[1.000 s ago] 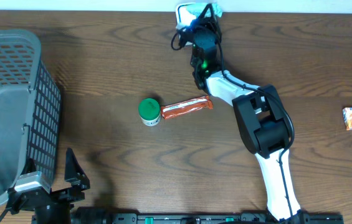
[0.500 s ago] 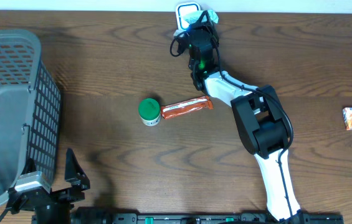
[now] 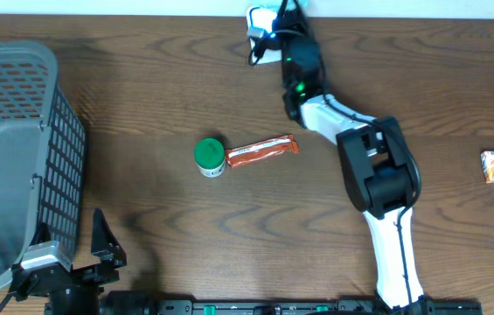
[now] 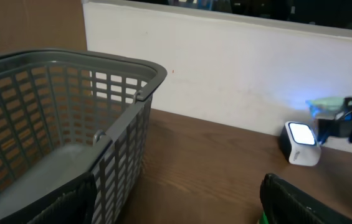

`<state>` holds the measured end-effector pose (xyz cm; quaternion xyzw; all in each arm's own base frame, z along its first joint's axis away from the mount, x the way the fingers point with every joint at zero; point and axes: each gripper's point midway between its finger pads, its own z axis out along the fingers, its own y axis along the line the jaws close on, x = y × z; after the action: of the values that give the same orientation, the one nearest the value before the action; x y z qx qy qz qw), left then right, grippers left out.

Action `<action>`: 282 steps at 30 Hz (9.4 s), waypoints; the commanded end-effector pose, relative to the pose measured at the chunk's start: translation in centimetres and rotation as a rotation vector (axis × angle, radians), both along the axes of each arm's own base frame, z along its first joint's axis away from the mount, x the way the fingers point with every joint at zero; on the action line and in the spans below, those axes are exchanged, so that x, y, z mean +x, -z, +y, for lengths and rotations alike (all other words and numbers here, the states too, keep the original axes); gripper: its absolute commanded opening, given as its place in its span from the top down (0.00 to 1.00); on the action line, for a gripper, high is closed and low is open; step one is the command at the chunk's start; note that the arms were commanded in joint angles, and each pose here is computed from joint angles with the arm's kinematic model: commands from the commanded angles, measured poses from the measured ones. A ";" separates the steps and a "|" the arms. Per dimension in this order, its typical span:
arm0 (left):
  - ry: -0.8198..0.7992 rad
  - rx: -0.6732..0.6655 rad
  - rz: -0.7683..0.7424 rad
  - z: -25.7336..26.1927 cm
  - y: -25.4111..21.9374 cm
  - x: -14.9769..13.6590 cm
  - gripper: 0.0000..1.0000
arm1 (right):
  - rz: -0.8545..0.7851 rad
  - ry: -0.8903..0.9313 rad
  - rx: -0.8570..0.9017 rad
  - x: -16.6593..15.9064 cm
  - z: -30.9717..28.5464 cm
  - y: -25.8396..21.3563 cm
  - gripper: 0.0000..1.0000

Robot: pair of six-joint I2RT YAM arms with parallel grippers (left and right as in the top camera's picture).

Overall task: Scan the item barcode
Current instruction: 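Hold the wipes pack barcode in front of the white scanner, then carry the wipes pack right and drop it near the tissue pack, then grasp the orange Top bar with the right gripper and lift, then carry the Top bar up to the white scanner, then hold the Top bar barcode against the scanner face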

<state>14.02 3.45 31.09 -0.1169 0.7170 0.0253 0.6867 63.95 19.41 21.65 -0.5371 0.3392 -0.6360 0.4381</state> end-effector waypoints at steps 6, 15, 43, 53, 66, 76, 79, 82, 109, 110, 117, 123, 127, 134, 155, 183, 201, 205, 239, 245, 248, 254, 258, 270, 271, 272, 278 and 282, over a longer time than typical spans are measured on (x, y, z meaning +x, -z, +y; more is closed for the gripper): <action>-0.003 0.017 -0.004 0.1 -0.1 -0.1 0.16 | -0.095 -0.116 -0.099 -0.4 2.5 -2.0 0.99; -0.003 0.017 -0.004 0.1 -0.1 -0.1 0.16 | 0.013 -0.148 -0.137 -0.3 3.9 0.7 0.99; -0.003 0.017 -0.004 0.1 -0.1 -0.1 0.16 | 0.390 0.141 -0.232 2.4 -6.9 8.3 0.99; -0.003 0.017 -0.004 0.1 -0.1 -0.1 0.16 | 0.350 0.194 -0.215 4.0 -7.2 3.0 0.99; -0.003 0.017 -0.003 0.1 0.0 -0.1 0.16 | 0.451 0.344 -0.137 -0.2 -9.4 -2.8 0.99; -0.003 0.016 -0.004 0.1 -0.1 -0.1 0.16 | 0.810 0.774 0.708 -11.9 -20.6 2.2 0.99; -0.003 0.016 -0.003 0.1 0.0 -0.1 0.16 | 0.861 0.980 1.035 -15.2 -24.8 5.6 0.99; -0.003 0.016 -0.002 0.1 0.0 -0.1 0.16 | 0.807 1.163 1.484 -17.6 -29.5 8.2 0.99; -0.003 0.017 0.019 0.1 0.5 -0.1 0.16 | 0.314 1.479 2.587 -28.8 -42.1 5.8 0.66; -0.003 0.017 0.019 0.1 0.5 -0.1 0.16 | 0.387 1.459 2.593 -28.2 -40.2 5.4 0.65; -0.003 0.017 0.019 0.1 0.5 -0.1 0.16 | 1.227 1.231 2.224 -25.5 -21.3 7.7 0.01; -0.003 0.017 0.020 0.1 0.5 -0.2 0.16 | 1.454 1.134 2.015 -25.6 -8.0 12.9 0.01; -0.003 0.017 0.027 0.1 0.7 -0.2 0.16 | 1.562 0.982 2.025 -24.5 -1.3 13.7 0.01; -0.003 0.018 0.038 0.1 0.9 -0.2 0.16 | 1.609 1.020 1.928 -24.0 1.2 20.6 0.01; -0.003 0.018 0.041 0.1 1.0 -0.2 0.16 | 1.703 1.307 1.516 -30.5 -2.6 29.1 0.99; -0.003 0.018 0.041 0.1 1.0 -0.2 0.16 | 1.316 0.595 1.416 -30.8 -1.1 3.3 0.99; -0.003 0.018 0.059 0.1 1.5 -0.2 0.16 | 0.690 0.256 1.396 -20.4 -3.4 -6.6 0.99; -0.002 0.020 0.125 0.1 3.0 -0.5 0.16 | 0.459 0.220 1.355 -16.4 -4.7 -8.8 0.99; -0.002 0.023 0.187 0.1 4.5 -0.8 0.16 | 0.044 0.057 0.921 2.7 0.0 -0.1 0.99; -0.002 0.023 0.187 0.1 4.5 -0.8 0.16 | 0.251 0.146 0.727 2.1 1.8 5.6 0.99; -0.002 0.023 0.187 0.1 4.5 -0.8 0.16 | 0.274 0.205 0.663 1.5 1.9 6.5 0.99; -0.001 0.023 0.187 0.1 4.5 -0.8 0.16 | 0.273 0.155 0.594 -0.2 6.1 5.9 0.99; -0.001 0.023 0.187 0.1 4.5 -0.8 0.16 | 0.298 0.130 0.587 -1.4 8.6 6.4 0.99; -0.001 0.022 0.187 0.1 4.5 -0.8 0.16 | 0.280 0.268 0.519 -2.4 6.9 6.5 0.99; -0.001 0.022 0.187 0.1 4.5 -0.8 0.16 | 0.258 0.255 0.529 -2.3 7.0 5.6 0.99; -0.002 0.023 0.187 0.1 4.5 -0.8 0.16 | 0.230 0.237 0.544 -2.2 7.1 4.4 0.99; -0.001 0.023 0.187 0.1 4.5 -0.8 0.16 | 0.164 0.217 0.590 -2.0 5.7 -0.3 0.99; -0.002 0.023 0.187 0.1 4.5 -0.8 0.16 | 0.132 0.215 0.609 -1.4 3.7 -2.8 0.99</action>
<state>13.34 3.47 26.52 -0.1124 0.7787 0.0379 0.6161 62.27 25.81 17.31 -0.4276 0.6022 -0.4973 0.4553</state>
